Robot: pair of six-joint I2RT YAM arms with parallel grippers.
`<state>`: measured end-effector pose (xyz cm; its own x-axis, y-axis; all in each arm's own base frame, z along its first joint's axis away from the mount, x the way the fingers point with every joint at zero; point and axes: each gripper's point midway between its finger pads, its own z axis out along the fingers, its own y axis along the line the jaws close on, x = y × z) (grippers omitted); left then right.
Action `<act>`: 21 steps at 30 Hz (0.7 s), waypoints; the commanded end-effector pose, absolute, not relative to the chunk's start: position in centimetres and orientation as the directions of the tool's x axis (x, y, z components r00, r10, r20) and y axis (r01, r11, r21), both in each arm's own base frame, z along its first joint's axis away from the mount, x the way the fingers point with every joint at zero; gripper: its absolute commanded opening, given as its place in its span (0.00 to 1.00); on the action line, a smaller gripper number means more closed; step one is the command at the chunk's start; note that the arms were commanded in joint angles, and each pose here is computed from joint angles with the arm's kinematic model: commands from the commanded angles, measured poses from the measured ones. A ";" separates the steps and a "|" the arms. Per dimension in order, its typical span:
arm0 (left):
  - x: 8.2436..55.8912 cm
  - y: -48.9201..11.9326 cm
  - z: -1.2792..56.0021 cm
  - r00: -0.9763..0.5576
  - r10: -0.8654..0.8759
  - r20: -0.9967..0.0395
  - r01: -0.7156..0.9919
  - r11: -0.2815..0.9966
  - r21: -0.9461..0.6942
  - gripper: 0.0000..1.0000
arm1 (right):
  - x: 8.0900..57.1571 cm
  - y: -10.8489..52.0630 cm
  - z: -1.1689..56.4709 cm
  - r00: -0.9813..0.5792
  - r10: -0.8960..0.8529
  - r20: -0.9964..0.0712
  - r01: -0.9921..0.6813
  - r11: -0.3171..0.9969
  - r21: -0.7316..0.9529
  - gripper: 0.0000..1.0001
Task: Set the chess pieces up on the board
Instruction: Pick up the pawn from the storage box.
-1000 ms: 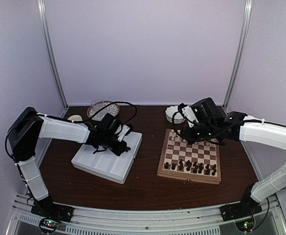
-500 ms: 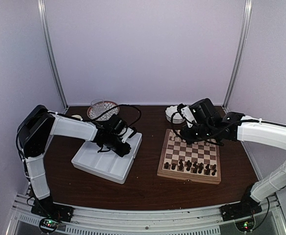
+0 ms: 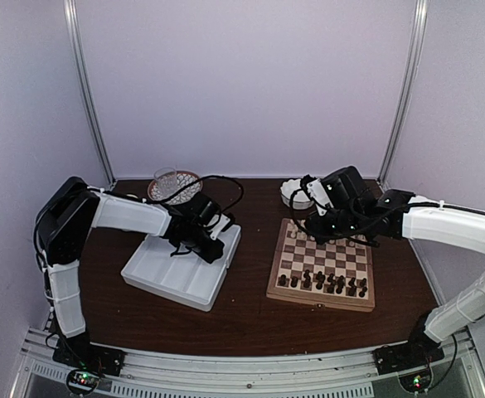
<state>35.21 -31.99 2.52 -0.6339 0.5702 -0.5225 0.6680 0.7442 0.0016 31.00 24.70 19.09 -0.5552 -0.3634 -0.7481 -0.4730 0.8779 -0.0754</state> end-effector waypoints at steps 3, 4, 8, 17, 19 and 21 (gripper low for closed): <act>36.3 -30.0 1.4 -0.663 0.569 -0.486 0.614 0.785 0.082 0.25 | 30.8 25.2 19.1 -0.555 -0.348 -0.755 -0.479 0.876 -0.052 0.27; 36.5 -29.9 1.6 -0.664 0.565 -0.490 0.605 0.791 0.092 0.25 | 30.8 25.2 19.0 -0.555 -0.349 -0.755 -0.479 0.876 -0.052 0.27; 36.6 -30.3 2.2 -0.653 0.561 -0.509 0.613 0.786 0.081 0.22 | 30.9 25.2 19.0 -0.551 -0.348 -0.758 -0.482 0.875 -0.052 0.27; 35.6 -30.8 6.1 -0.594 0.523 -0.611 0.642 0.766 0.031 0.23 | 30.8 25.2 19.0 -0.544 -0.347 -0.764 -0.484 0.873 -0.052 0.27; 35.7 -30.8 6.1 -0.590 0.527 -0.611 0.643 0.765 0.038 0.23 | 30.8 25.3 18.9 -0.546 -0.349 -0.762 -0.488 0.871 -0.050 0.27; 35.8 -30.9 6.3 -0.578 0.534 -0.617 0.652 0.757 0.045 0.24 | 30.8 25.4 18.9 -0.546 -0.350 -0.761 -0.491 0.870 -0.047 0.27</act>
<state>34.97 -30.74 4.86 -0.6170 0.5431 -0.5695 0.6461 0.7628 0.0275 30.99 25.14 19.14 -0.5495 -0.3541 -0.7568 -0.4840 0.8732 -0.0571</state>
